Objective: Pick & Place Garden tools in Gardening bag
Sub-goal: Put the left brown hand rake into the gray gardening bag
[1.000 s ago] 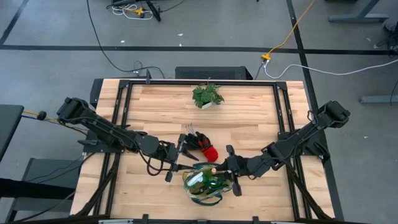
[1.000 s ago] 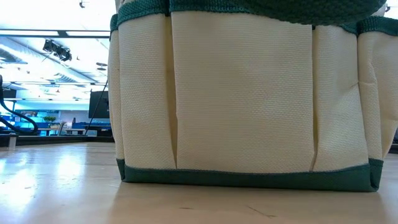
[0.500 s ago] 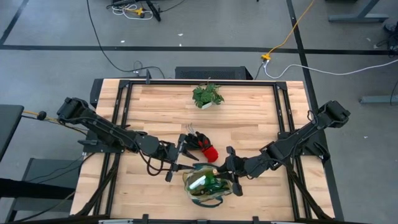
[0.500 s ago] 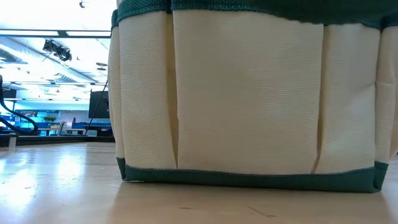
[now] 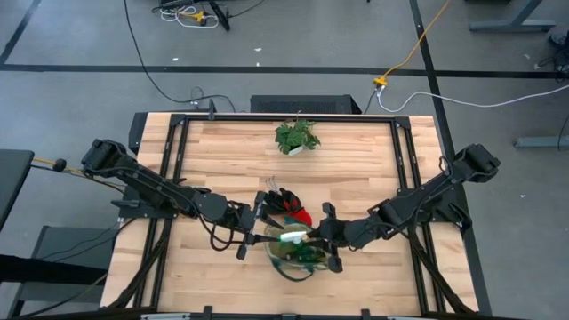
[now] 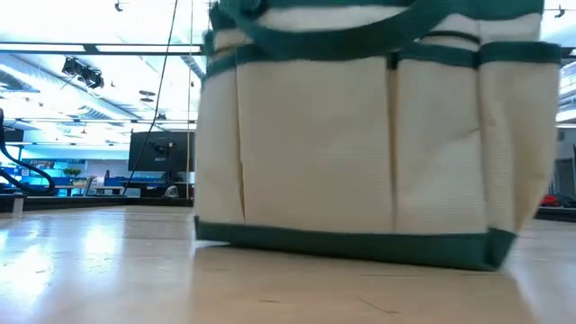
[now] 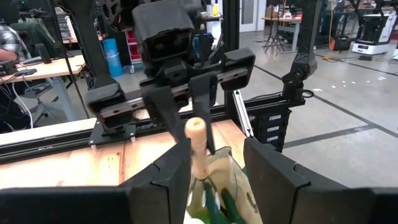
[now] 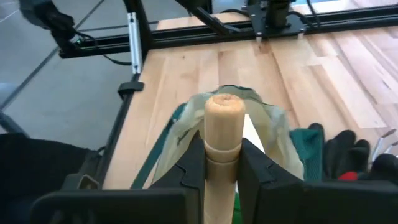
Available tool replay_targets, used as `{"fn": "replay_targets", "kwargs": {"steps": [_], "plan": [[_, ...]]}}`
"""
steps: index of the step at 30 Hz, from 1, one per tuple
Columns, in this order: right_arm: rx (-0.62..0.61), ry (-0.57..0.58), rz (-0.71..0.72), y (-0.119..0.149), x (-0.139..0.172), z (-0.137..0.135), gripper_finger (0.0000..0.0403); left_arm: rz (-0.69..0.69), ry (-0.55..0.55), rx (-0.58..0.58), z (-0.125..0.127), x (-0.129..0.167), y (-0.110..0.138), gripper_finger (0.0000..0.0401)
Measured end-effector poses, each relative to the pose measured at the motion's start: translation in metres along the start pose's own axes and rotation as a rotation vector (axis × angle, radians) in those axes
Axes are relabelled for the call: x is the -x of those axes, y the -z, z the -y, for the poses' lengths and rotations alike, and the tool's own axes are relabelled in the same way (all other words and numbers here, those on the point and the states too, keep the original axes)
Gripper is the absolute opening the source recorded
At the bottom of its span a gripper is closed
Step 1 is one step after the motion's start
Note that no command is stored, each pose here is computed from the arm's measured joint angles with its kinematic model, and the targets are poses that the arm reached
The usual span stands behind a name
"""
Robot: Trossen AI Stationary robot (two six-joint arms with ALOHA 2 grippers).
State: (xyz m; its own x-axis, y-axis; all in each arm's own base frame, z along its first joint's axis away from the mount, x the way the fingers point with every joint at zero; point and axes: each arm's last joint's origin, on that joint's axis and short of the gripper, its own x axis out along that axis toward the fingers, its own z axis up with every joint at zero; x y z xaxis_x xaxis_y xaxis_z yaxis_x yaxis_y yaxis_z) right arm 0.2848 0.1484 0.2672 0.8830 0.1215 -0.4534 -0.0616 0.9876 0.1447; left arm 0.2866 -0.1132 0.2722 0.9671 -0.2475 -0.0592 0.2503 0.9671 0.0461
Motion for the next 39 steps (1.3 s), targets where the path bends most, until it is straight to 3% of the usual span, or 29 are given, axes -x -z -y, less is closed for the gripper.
{"fn": "replay_targets", "kwargs": {"steps": [12,39], "plan": [[0.056,-0.016,0.076,-0.009,0.001,0.002,0.0044,-0.001,-0.021,-0.001,-0.001,0.000,0.000,0.0154],[0.008,-0.040,-0.033,0.001,-0.009,0.006,0.0044,-0.001,-0.023,0.000,-0.001,0.000,0.000,0.0154]]}}
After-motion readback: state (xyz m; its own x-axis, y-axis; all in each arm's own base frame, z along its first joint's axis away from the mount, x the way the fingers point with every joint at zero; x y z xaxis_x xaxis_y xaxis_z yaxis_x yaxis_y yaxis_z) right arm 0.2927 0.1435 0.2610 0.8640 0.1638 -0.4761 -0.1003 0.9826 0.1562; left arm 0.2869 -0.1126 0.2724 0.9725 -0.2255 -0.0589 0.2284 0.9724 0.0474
